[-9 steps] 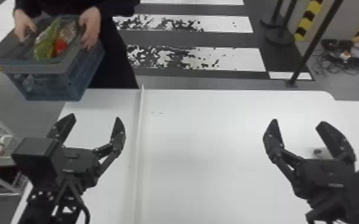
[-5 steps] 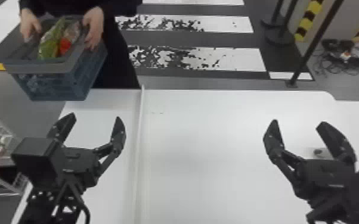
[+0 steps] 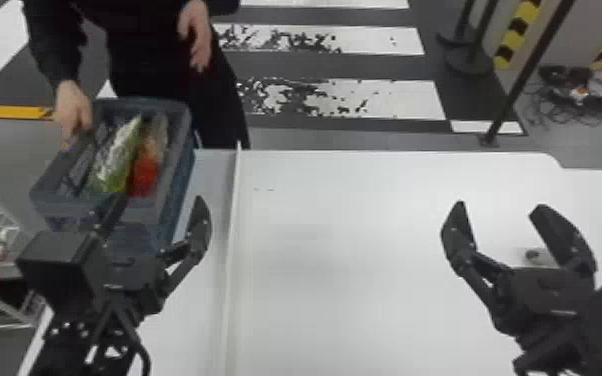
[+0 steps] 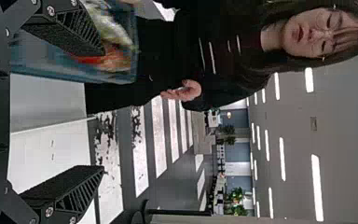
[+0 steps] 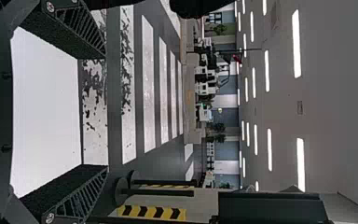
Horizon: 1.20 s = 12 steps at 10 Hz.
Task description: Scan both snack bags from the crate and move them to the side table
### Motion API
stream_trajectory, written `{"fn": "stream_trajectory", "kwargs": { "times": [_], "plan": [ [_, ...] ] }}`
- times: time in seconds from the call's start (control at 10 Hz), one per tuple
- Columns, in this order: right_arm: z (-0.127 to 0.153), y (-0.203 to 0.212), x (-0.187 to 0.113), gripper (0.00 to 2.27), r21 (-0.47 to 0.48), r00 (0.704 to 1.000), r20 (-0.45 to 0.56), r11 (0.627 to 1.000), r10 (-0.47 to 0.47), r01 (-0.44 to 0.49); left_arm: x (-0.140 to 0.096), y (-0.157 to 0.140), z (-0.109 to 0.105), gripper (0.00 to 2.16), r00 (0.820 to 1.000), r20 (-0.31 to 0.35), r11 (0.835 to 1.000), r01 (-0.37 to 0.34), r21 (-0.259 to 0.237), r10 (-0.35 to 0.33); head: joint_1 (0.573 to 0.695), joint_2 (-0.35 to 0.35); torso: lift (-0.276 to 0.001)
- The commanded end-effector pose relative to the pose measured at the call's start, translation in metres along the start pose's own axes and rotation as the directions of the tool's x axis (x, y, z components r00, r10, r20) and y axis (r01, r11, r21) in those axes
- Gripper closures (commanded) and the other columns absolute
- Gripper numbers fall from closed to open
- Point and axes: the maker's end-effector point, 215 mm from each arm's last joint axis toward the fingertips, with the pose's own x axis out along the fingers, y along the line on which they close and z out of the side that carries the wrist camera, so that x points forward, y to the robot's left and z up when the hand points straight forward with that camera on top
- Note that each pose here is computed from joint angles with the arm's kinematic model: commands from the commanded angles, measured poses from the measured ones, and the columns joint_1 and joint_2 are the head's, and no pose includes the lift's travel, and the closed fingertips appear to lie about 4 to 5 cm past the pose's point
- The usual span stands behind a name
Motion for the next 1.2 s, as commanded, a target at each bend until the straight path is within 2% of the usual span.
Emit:
{"fn": "stream_trajectory", "kwargs": {
  "times": [0.0,0.7,0.9,1.0,1.1],
  "plan": [
    [-0.001,0.000,0.001,0.08,0.002,1.000,-0.002,1.000,0.000,0.000,0.000,0.000,-0.001,0.14,1.000,0.001,1.000,0.000,-0.002,0.000,0.695,0.008,-0.029],
    [-0.006,0.000,0.002,0.09,0.008,1.000,-0.019,1.000,0.001,-0.001,-0.004,0.001,0.006,0.14,0.999,0.032,1.000,0.002,-0.009,-0.002,0.695,0.006,-0.029],
    [-0.005,-0.001,0.002,0.09,0.008,1.000,-0.015,1.000,0.000,0.001,-0.005,0.014,0.002,0.12,0.999,0.027,1.000,-0.026,0.003,0.026,0.695,0.010,-0.029],
    [-0.006,-0.001,0.002,0.09,0.006,1.000,-0.017,1.000,0.000,0.000,-0.019,0.032,0.034,0.14,0.982,0.181,0.998,-0.058,-0.013,0.059,0.695,0.020,-0.029],
    [-0.007,-0.002,0.003,0.09,0.005,1.000,-0.019,1.000,0.001,-0.001,-0.024,0.046,0.035,0.15,0.978,0.193,0.997,-0.078,-0.005,0.078,0.695,0.040,-0.029]
  ]
}}
